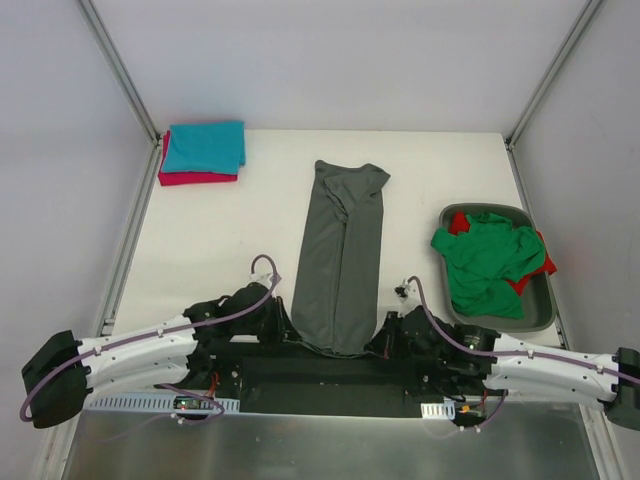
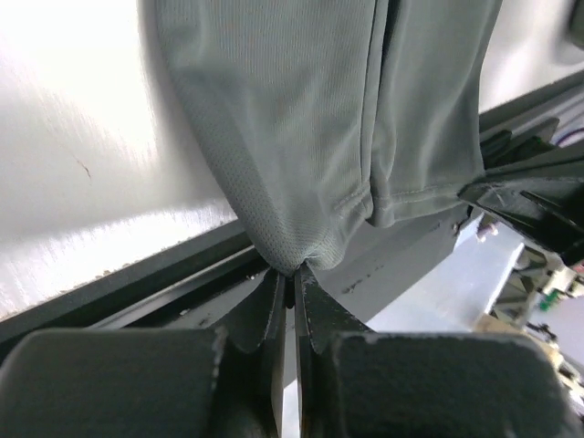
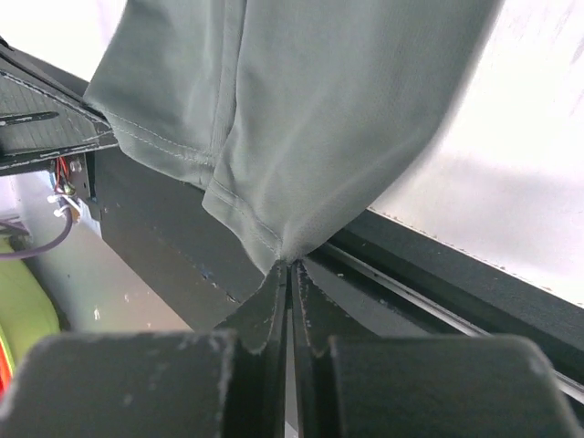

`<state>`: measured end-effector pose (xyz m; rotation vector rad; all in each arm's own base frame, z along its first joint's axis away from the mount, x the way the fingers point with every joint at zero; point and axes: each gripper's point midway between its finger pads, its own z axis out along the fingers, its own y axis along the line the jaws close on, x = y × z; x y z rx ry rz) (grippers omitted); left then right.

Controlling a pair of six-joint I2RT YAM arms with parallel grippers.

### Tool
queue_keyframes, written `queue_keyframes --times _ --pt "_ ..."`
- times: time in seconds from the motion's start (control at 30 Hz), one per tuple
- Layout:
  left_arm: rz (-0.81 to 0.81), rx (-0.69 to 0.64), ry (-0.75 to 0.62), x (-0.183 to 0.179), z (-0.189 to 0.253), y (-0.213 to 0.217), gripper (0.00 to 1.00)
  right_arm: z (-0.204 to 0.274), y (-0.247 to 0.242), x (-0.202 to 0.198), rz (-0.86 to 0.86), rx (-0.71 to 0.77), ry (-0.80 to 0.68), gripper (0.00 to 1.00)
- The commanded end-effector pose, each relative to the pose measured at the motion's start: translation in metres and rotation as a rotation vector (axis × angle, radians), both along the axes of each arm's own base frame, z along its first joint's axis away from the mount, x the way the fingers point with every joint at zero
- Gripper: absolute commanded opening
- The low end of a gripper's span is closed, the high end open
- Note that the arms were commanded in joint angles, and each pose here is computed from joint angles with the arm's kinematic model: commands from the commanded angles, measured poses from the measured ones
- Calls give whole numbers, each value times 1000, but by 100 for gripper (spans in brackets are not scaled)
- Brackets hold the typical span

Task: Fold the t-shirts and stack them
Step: Grab the bottom of the folded rectangular tshirt with both arms, then fold the folded rectangular tshirt in 1/3 of the way

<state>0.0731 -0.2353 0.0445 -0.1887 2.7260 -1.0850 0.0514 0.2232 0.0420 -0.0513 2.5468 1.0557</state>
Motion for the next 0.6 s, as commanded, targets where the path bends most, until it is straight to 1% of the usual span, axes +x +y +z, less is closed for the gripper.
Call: queue_keyframes --times 0.0,0.07,0.17,0.33,0.47,0.57 --pt "32 37 -143 29 22 -4 0 37 -2 27 -60 -22 -138 1" --pt "25 46 -204 45 38 -12 0 53 -11 43 -100 -58 -207 1" --pt "11 44 -261 72 64 -24 0 75 -22 68 -154 -94 -280 1" --pt "24 62 -305 122 85 -32 0 97 -26 100 -166 -145 -324 1" --pt "37 85 -355 159 101 -40 0 104 -30 136 -200 -218 -358 1" --pt "65 107 -362 185 103 -41 0 112 -31 163 -223 -240 -381 1"
